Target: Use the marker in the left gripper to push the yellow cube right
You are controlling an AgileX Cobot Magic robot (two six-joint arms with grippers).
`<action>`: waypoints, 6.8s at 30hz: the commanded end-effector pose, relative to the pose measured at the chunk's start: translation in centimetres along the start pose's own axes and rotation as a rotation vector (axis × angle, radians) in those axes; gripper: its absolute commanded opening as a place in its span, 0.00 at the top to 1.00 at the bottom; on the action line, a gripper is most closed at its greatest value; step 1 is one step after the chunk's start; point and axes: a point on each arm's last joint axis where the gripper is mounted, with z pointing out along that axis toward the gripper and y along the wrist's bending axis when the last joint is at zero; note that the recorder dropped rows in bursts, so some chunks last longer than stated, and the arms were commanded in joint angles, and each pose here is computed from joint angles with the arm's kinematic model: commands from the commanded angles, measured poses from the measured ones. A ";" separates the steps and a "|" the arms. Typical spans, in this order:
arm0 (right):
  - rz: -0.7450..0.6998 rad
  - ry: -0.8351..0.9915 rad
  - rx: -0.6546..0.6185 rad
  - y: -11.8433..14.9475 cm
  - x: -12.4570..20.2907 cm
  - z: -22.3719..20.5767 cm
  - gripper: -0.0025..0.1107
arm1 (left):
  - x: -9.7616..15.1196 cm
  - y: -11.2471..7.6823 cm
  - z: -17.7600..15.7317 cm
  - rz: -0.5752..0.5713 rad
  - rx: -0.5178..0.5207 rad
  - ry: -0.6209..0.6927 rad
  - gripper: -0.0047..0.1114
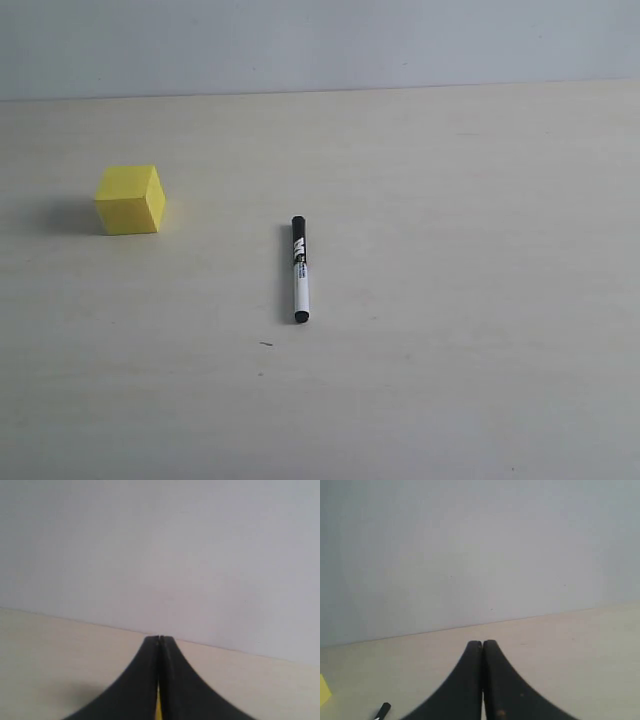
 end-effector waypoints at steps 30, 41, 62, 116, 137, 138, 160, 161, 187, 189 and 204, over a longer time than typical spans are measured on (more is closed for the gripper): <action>-0.002 -0.004 0.006 -0.1 0.1 0.0 0.98 | -16.1 -9.3 10.6 0.349 0.539 0.106 0.96; -0.002 -0.004 0.006 -0.1 0.1 0.0 0.98 | -17.6 -5.5 11.8 0.715 0.072 -0.030 0.96; 0.000 -0.004 0.006 -0.1 0.1 0.0 0.98 | -9.1 -2.9 20.7 0.302 -0.211 1.171 0.96; -0.002 -0.004 0.006 -0.1 0.1 0.0 0.98 | 9.7 -23.2 26.0 0.127 0.124 1.557 0.42; -0.002 -0.004 0.006 -0.1 0.1 0.0 0.98 | 16.1 -23.0 30.3 0.112 -0.192 1.663 0.43; -0.002 -0.004 0.006 -0.1 0.1 0.0 0.98 | 16.1 -23.0 30.4 0.111 -0.189 1.656 0.43; -0.002 -0.004 0.006 -0.1 0.1 0.0 0.98 | 18.3 -22.4 30.4 0.127 -0.236 1.668 0.66; -0.002 -0.004 0.006 -0.1 0.1 0.0 0.98 | 18.3 -22.4 30.4 0.131 -0.232 1.668 0.71; -0.002 -0.004 0.006 -0.1 0.1 0.0 0.98 | 20.5 -22.5 29.7 0.288 -0.082 1.724 0.96; -0.002 -0.004 0.006 -0.1 0.1 0.0 0.98 | 20.5 -22.5 29.8 0.296 -0.075 1.724 0.96; -0.002 -0.004 0.006 -0.1 0.1 0.0 0.98 | 10.5 -25.4 31.6 0.536 0.242 1.542 0.96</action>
